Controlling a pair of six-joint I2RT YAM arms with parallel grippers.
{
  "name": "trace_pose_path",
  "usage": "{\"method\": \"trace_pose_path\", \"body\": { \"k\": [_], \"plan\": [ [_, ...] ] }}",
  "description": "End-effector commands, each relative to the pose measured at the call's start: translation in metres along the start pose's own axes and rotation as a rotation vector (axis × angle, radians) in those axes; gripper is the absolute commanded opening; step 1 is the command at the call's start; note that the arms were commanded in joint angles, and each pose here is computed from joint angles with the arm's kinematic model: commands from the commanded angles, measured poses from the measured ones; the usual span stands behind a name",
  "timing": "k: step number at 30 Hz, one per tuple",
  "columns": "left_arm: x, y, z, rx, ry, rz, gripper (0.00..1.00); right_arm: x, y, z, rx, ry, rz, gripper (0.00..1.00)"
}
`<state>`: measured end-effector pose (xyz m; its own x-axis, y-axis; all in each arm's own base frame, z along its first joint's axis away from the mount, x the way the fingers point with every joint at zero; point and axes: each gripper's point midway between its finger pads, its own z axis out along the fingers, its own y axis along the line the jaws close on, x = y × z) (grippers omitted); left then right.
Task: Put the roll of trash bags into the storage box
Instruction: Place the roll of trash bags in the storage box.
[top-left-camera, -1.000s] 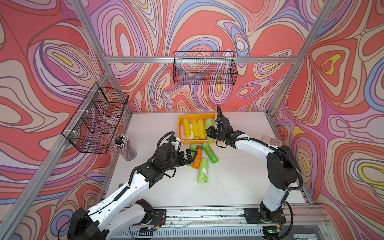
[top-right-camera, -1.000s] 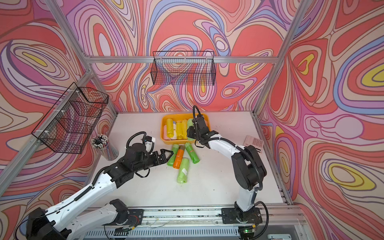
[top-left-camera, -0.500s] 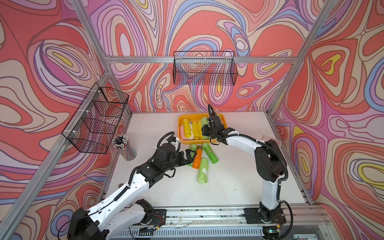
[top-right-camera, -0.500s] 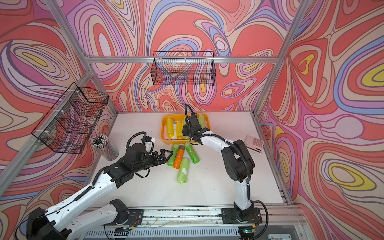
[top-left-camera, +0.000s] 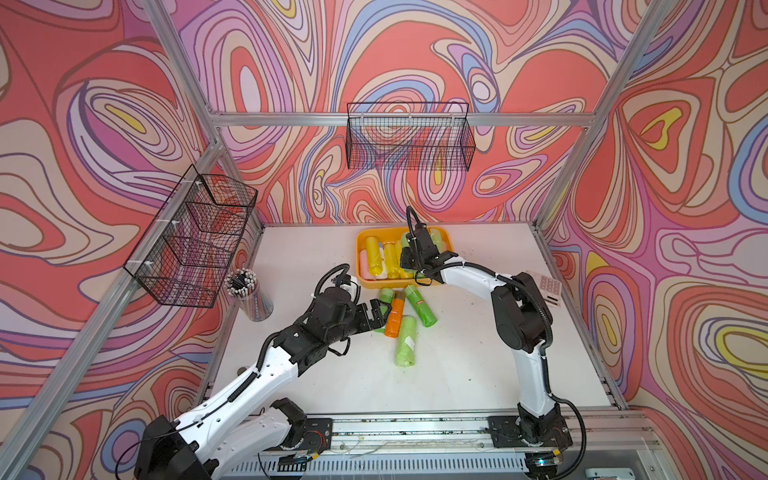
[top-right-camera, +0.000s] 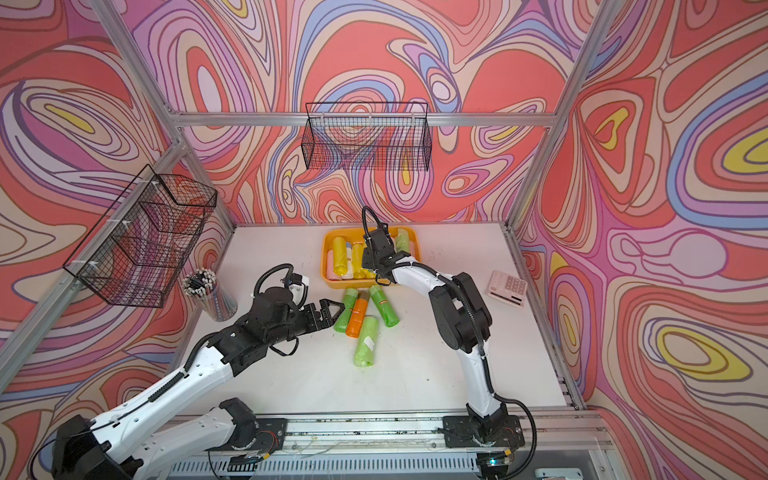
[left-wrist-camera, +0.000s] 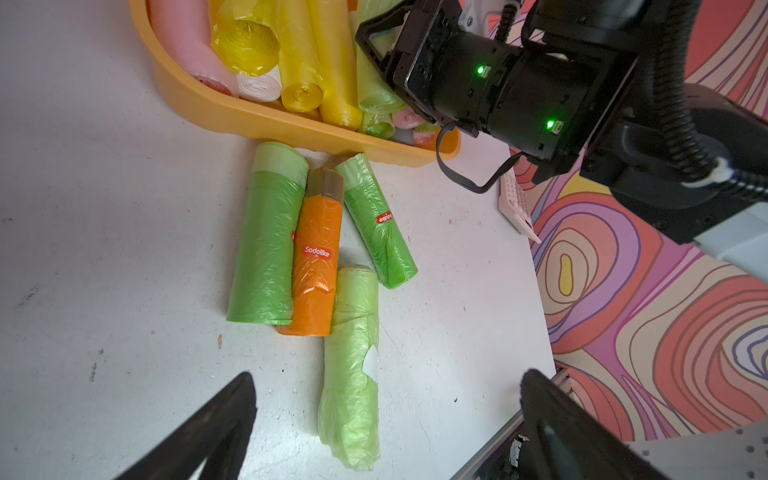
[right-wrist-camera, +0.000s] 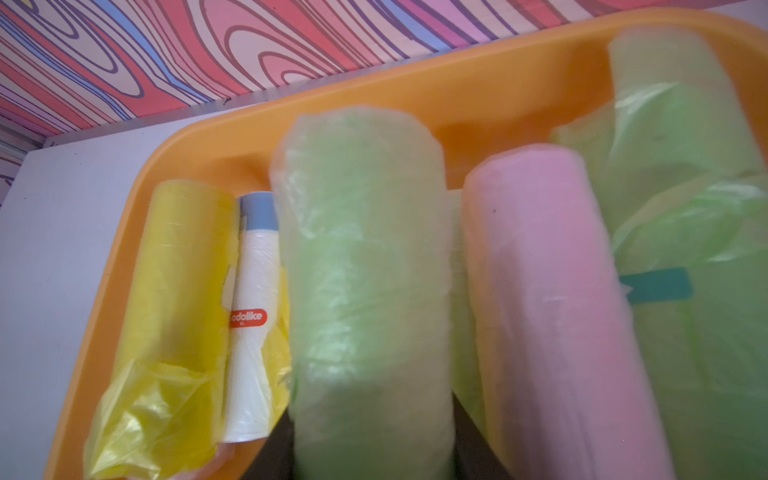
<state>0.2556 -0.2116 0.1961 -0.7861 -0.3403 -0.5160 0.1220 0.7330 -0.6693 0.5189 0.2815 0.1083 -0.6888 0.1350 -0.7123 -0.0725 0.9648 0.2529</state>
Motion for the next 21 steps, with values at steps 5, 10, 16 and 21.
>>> {"method": "trace_pose_path", "body": {
  "k": [5,10,16,21],
  "plan": [
    [0.004,0.007,0.001,-0.029,0.005,0.019,1.00,-0.003,-0.006,0.012,0.064,-0.029,-0.028,0.27],
    [0.004,0.009,0.002,-0.038,0.008,0.027,1.00,0.001,-0.009,0.017,0.077,-0.020,-0.033,0.33],
    [0.005,0.012,0.002,-0.044,0.005,0.029,1.00,-0.005,-0.008,0.009,0.075,-0.034,-0.031,0.44],
    [0.005,0.011,0.000,-0.046,0.002,0.038,1.00,-0.013,-0.010,0.000,0.089,-0.052,-0.041,0.56]
  ]
}}
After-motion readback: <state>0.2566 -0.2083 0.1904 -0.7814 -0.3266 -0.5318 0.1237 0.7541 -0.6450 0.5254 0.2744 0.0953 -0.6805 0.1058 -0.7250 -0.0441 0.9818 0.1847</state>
